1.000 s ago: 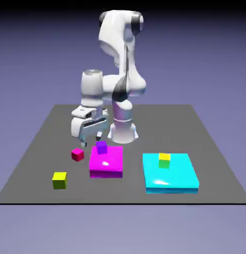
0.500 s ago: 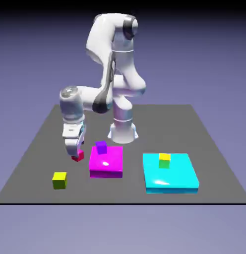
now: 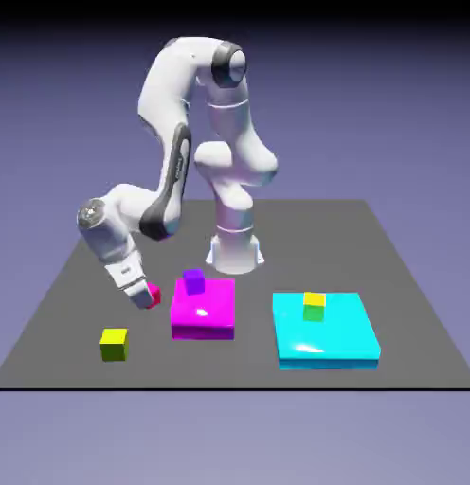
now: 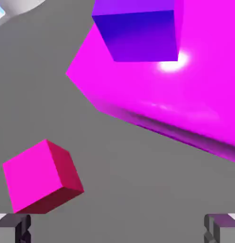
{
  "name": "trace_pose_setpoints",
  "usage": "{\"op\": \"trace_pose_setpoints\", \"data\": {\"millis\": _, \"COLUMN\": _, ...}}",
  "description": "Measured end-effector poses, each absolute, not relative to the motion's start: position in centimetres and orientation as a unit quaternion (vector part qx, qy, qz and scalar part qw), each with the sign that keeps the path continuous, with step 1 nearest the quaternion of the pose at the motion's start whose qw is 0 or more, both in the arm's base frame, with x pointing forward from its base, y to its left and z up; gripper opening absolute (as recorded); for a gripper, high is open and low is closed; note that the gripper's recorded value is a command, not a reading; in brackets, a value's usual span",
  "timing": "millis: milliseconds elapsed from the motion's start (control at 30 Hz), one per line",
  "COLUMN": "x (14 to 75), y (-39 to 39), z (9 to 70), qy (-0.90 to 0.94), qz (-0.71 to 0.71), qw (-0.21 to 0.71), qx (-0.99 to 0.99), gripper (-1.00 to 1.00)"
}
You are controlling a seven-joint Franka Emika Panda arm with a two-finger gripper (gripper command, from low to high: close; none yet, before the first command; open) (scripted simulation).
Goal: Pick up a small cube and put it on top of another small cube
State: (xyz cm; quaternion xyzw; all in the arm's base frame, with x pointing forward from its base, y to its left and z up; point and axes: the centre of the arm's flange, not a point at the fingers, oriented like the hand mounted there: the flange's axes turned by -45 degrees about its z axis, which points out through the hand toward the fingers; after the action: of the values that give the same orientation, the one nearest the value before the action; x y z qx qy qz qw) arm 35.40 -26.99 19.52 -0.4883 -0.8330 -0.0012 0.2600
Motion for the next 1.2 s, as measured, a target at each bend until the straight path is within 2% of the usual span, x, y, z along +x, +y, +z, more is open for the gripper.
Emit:
{"op": "trace_pose_setpoints", "data": {"millis": 467, "x": 30.2, "y": -30.8, "z": 14.7, "qy": -0.873, "qz": -0.125, "qw": 0.366, "qx": -0.297, "gripper": 0.00}}
{"op": "trace_pose_setpoints", "data": {"millis": 567, "x": 28.1, "y": -29.2, "z": 10.5, "qy": -0.873, "qz": -0.125, "qw": 0.366, "qx": -0.297, "gripper": 0.00}}
{"op": "trace_pose_setpoints", "data": {"millis": 600, "x": 27.4, "y": -28.6, "z": 9.2, "qy": -0.873, "qz": -0.125, "qw": 0.366, "qx": -0.297, "gripper": -1.00}}
{"op": "trace_pose_setpoints", "data": {"millis": 667, "x": 27.4, "y": -28.6, "z": 9.2, "qy": -0.873, "qz": -0.124, "qw": 0.366, "qx": -0.297, "gripper": -1.00}}
{"op": "trace_pose_setpoints", "data": {"millis": 833, "x": 30.1, "y": -31.5, "z": 14.7, "qy": -0.876, "qz": -0.107, "qw": 0.369, "qx": -0.293, "gripper": -1.00}}
{"op": "trace_pose_setpoints", "data": {"millis": 1033, "x": 43.6, "y": -20.2, "z": 19.0, "qy": -0.916, "qz": -0.012, "qw": 0.337, "qx": -0.217, "gripper": -1.00}}
{"op": "trace_pose_setpoints", "data": {"millis": 1200, "x": 45.8, "y": -10.9, "z": 20.9, "qy": -0.908, "qz": -0.059, "qw": 0.321, "qx": -0.262, "gripper": -1.00}}
